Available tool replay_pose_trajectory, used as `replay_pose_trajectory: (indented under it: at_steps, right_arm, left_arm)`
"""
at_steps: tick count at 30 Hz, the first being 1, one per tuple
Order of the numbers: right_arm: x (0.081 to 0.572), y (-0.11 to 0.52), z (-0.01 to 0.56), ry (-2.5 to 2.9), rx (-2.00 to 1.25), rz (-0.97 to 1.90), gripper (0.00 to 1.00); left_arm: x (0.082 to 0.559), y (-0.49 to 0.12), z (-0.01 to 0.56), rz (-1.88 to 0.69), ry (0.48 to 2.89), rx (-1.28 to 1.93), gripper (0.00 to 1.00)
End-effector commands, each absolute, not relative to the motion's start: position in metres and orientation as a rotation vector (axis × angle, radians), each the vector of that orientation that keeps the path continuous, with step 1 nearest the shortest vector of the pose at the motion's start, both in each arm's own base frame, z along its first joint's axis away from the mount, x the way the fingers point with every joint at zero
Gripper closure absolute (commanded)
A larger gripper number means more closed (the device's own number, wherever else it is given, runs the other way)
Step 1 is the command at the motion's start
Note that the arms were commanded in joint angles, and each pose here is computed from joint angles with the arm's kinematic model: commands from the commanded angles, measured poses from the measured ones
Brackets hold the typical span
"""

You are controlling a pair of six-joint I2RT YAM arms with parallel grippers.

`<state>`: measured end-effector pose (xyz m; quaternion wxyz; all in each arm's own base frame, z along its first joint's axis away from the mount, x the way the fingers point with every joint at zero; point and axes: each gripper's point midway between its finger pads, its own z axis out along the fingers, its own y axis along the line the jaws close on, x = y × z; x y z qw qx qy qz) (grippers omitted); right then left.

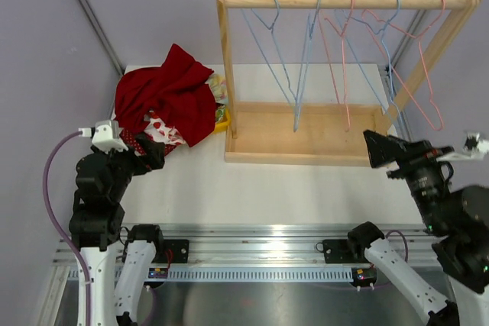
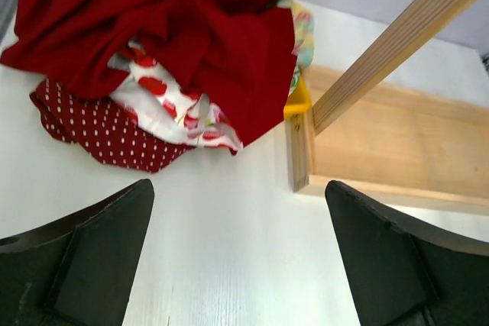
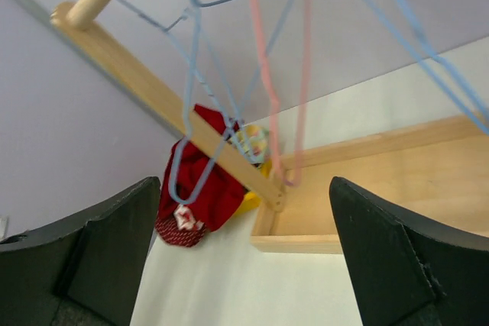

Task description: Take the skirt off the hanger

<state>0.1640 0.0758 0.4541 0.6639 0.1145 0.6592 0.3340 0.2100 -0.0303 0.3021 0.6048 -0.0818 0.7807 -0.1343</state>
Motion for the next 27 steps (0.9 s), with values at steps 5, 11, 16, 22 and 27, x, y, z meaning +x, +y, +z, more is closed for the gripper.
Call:
replay_pose_trajectory:
  at_steps: [5,11,16,22,27]
  right_arm:
    - [0.134,-0.019,0.362,1.383,0.62,0.47,0.01]
    - [0.131,-0.021,0.339,1.448,0.56,0.398,0.01]
    - [0.136,-0.016,0.336,1.465,0.547,0.402,0.01]
    - [0.145,-0.007,0.331,1.517,0.507,0.386,0.01]
    - [0.154,0.002,0.328,1.567,0.481,0.376,0.01]
  left_arm:
    - [0.203,-0.041,0.275,-0.373,1.816,-0.165,0.01]
    - [0.198,-0.035,0.282,-0.339,1.778,-0.182,0.01]
    - [0.196,-0.021,0.281,-0.274,1.762,-0.25,0.01]
    - [0.199,-0.024,0.277,-0.279,1.78,-0.245,0.01]
    - [0.2,-0.022,0.274,-0.271,1.79,-0.259,0.01]
